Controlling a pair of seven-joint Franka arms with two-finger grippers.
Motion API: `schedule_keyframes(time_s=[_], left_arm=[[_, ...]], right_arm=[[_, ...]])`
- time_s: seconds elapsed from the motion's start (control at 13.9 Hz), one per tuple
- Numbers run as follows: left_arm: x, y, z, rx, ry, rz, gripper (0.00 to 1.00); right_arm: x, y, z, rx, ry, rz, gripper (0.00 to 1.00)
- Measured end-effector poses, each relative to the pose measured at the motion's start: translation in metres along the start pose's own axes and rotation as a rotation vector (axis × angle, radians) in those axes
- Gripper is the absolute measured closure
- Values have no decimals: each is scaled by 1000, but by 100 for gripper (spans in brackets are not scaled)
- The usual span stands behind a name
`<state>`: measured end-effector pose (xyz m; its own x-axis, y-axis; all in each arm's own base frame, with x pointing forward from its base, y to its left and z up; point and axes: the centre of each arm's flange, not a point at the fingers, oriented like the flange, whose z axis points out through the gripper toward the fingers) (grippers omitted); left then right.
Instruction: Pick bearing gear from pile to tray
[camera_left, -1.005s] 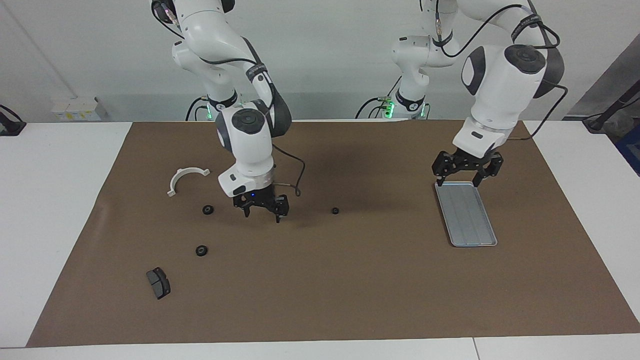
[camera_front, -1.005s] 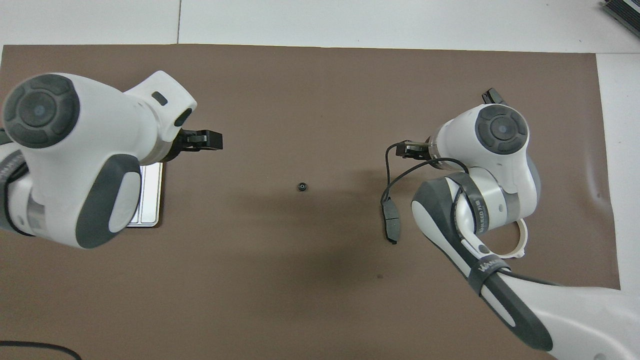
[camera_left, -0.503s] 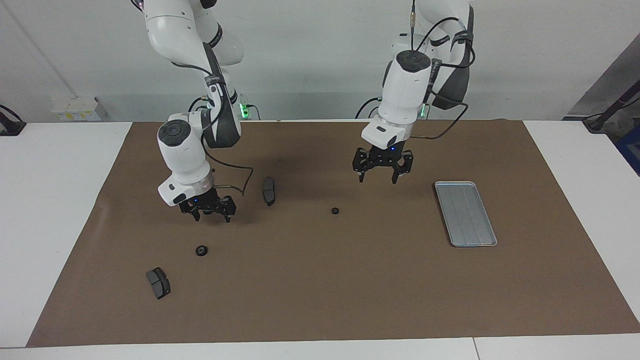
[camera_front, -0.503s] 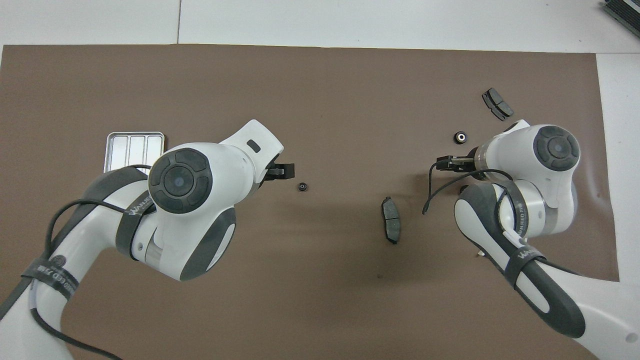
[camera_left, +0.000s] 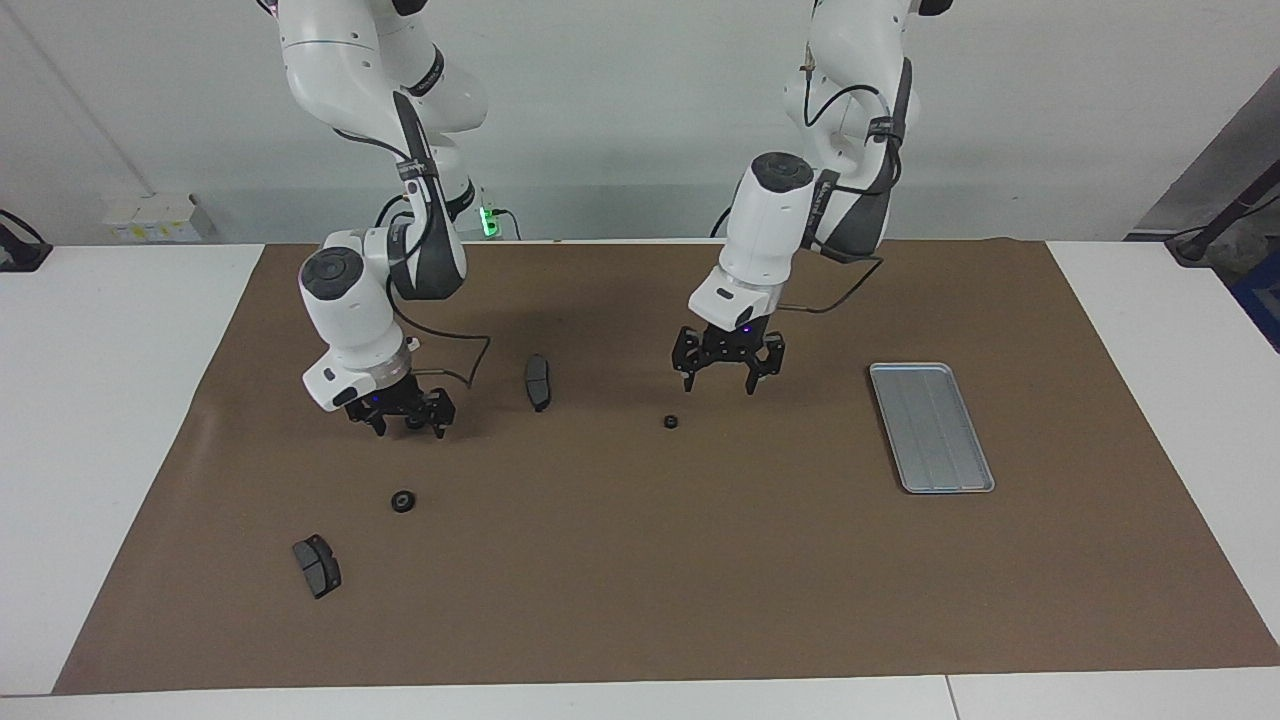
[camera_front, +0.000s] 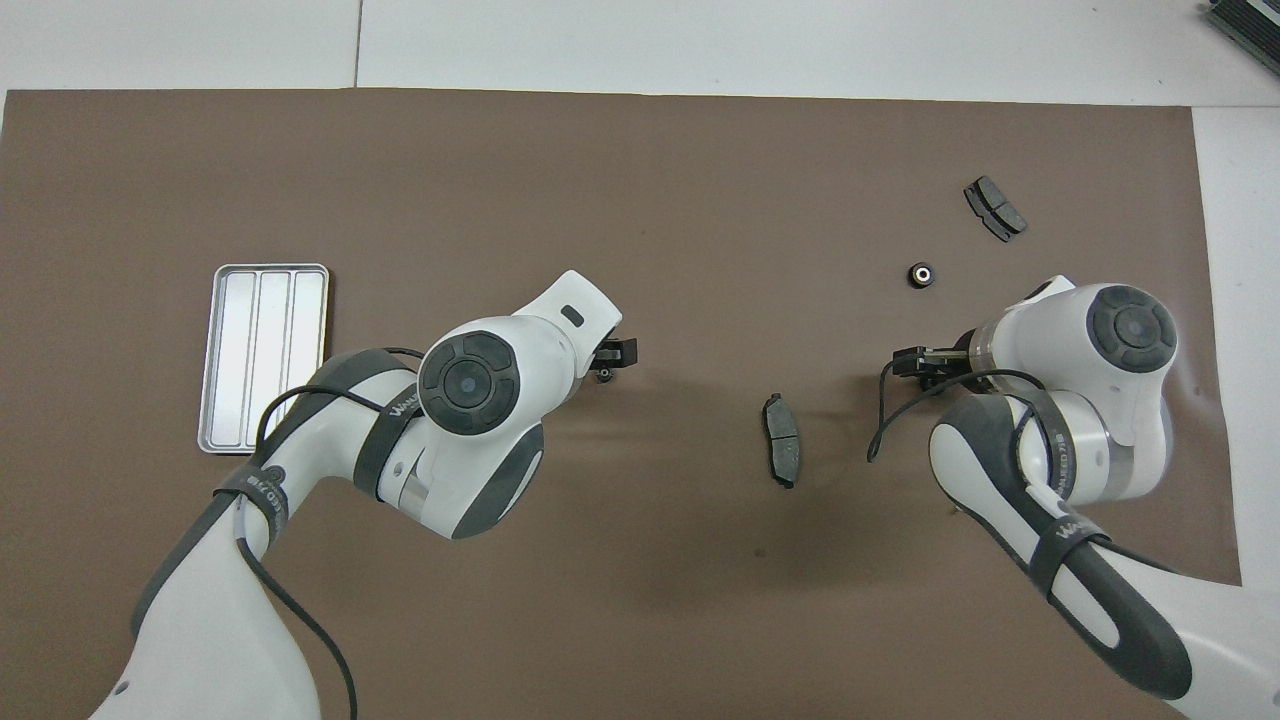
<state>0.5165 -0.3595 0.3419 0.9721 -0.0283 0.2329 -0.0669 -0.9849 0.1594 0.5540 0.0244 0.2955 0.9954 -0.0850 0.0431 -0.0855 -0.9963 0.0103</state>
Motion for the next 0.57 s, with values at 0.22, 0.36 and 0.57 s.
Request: schedule_keyframes(time_s=[0.22,0.36,0.57], left_arm=[[-8,8,22,-5,-6,15,0],[-15,15,28,-4,-16,29,0],[-20,22,34,-2,-23,47,0]], right_arm=[[-6,0,3,-1,-9,-2,15],[-8,0,6,0,-3,-3,21],[-8,-1,7,3,9,-3,38]])
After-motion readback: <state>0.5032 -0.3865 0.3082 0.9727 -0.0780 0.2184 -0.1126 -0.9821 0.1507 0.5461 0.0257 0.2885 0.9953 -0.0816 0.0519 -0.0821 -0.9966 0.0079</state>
